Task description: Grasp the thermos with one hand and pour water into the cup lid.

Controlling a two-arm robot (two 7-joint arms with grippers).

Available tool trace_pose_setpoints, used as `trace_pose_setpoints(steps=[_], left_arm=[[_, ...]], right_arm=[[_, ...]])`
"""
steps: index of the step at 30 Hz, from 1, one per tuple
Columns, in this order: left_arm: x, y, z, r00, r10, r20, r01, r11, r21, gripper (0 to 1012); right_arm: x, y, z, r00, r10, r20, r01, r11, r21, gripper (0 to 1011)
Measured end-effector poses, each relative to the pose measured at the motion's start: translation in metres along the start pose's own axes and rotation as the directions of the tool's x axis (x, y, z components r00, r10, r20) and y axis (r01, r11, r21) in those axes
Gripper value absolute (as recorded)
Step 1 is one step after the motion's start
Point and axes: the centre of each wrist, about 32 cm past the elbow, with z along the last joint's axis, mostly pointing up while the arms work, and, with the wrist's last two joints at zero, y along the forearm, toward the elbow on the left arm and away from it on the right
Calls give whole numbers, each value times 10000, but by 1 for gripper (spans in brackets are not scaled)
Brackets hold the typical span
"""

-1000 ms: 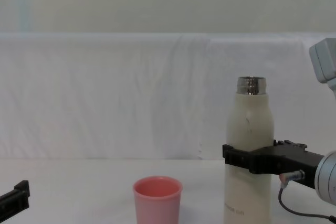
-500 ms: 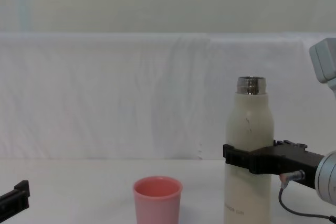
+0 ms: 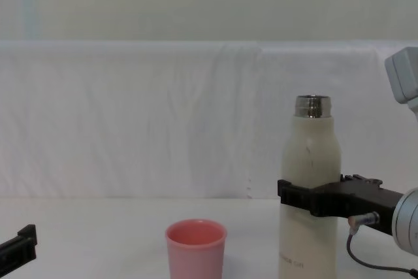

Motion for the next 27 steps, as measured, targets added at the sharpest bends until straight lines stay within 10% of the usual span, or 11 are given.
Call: trace_pose_setpoints(steps=[27], left_arm=[[0,0,0,10000,0,0,0,10000,0,1001]], right_arm=[[40,-253,220,9913,-236,1298,173,9987,490,950]])
